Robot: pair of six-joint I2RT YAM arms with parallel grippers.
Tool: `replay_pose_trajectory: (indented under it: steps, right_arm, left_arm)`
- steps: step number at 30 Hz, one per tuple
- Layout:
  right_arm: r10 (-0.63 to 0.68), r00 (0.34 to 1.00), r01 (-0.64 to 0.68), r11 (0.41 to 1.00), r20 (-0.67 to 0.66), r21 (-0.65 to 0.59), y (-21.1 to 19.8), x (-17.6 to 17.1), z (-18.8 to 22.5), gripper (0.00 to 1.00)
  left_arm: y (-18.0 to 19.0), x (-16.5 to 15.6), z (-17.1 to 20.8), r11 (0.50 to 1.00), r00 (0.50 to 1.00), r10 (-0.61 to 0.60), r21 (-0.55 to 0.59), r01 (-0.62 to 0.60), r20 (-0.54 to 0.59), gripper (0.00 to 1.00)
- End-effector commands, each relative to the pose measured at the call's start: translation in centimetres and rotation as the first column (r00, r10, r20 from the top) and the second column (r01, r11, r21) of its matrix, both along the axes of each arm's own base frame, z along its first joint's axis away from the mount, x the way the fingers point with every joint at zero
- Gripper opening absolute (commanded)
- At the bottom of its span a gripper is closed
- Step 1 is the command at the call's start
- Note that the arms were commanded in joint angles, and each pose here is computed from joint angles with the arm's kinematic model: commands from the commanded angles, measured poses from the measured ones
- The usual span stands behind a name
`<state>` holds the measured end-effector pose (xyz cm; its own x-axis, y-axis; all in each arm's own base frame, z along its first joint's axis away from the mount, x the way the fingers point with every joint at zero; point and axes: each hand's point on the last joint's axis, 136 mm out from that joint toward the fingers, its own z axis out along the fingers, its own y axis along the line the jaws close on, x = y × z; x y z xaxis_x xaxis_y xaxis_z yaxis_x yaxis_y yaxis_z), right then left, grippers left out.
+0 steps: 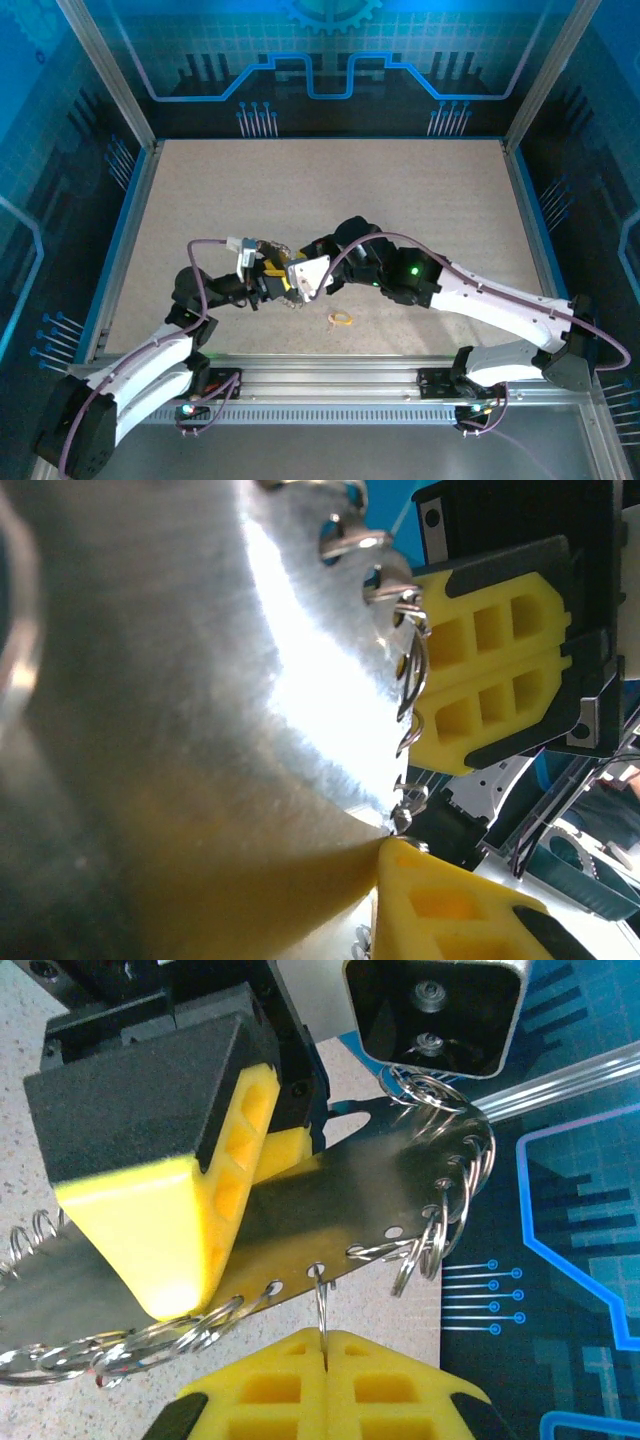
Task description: Put the keys on the keyring
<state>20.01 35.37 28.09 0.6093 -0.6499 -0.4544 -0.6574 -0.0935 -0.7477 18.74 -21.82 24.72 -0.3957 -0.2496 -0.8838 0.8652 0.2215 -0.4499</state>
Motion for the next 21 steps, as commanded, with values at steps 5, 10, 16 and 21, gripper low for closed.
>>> replay_pose_trajectory:
  steps: [5, 10, 16, 21]
  right_arm:
    - [0.090, 0.989, -0.070, 0.983, -0.119, 0.168, -0.1, -2.0, 1.0, 0.00]
    - [0.124, 0.981, -0.086, 0.966, -0.148, 0.243, 0.1, -2.8, 1.8, 0.00]
    - [0.114, 0.986, -0.079, 0.965, -0.126, 0.251, -0.1, -2.6, 2.0, 0.00]
    - [0.100, 0.989, -0.072, 0.966, -0.104, 0.247, -0.3, -2.2, 2.1, 0.00]
  left_arm:
    - [-0.2, -1.9, 3.3, 0.998, 0.986, -0.058, -0.030, 0.063, 0.154, 0.21]
    - [-0.4, -1.9, 3.3, 0.996, 0.990, -0.081, -0.016, 0.083, 0.120, 0.23]
    - [-0.6, -1.7, 3.3, 0.996, 0.992, -0.091, 0.000, 0.091, 0.082, 0.25]
    - [-0.8, -1.7, 3.4, 0.994, 0.992, -0.110, 0.008, 0.110, 0.068, 0.25]
